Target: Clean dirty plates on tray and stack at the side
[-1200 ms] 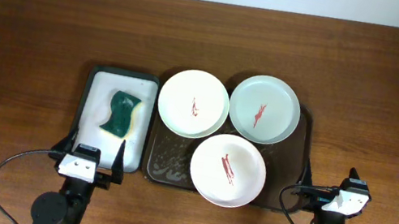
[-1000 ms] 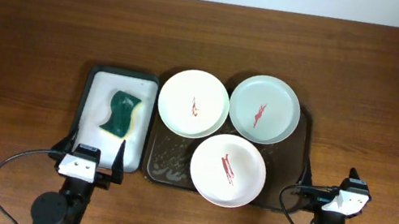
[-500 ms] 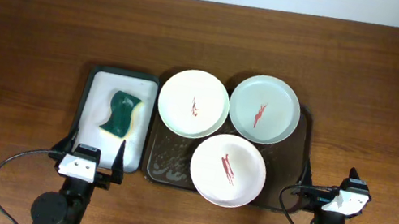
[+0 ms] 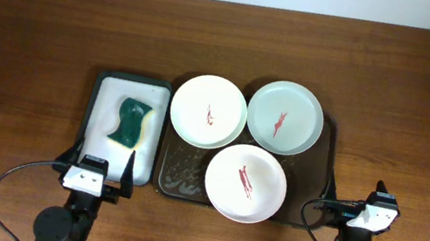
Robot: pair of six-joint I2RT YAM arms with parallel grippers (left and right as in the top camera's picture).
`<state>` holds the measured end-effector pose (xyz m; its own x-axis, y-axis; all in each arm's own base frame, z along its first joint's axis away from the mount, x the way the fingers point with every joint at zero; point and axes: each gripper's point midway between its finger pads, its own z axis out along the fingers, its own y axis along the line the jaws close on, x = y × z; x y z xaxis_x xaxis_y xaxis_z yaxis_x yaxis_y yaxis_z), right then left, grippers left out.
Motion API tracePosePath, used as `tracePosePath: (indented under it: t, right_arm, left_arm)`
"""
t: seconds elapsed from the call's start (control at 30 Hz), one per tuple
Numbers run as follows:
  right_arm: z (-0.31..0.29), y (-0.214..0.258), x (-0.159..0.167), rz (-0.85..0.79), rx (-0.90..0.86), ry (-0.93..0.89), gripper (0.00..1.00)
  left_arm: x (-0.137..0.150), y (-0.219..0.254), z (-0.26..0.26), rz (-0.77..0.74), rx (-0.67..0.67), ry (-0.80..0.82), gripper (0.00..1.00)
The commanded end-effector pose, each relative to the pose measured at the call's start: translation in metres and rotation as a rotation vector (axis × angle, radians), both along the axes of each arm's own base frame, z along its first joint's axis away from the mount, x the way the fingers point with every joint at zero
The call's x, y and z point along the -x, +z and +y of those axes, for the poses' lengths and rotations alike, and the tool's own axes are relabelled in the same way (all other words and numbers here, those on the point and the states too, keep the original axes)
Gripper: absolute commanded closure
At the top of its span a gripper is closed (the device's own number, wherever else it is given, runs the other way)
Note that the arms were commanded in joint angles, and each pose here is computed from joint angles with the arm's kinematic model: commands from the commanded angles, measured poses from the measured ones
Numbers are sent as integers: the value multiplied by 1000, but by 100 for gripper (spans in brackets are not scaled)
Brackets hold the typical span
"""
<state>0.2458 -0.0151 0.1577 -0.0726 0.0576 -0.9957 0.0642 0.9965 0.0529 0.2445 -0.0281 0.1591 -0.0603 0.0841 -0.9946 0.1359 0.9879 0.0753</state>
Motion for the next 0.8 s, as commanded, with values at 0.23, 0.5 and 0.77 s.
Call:
tracePosePath:
  t: [0.23,0.5,0.77]
  right_arm:
    - [-1,-2,0,4,-4,-4,1]
    - [9,1,0,-11,-23,52,1]
    - [9,17,7,57,-70,47,2]
  left_arm:
    - [0,0,-1,-4,-15,-10,0]
    - [1,-1,-2,20,67,-7,1]
    - [1,5,6,155,52,43,0]
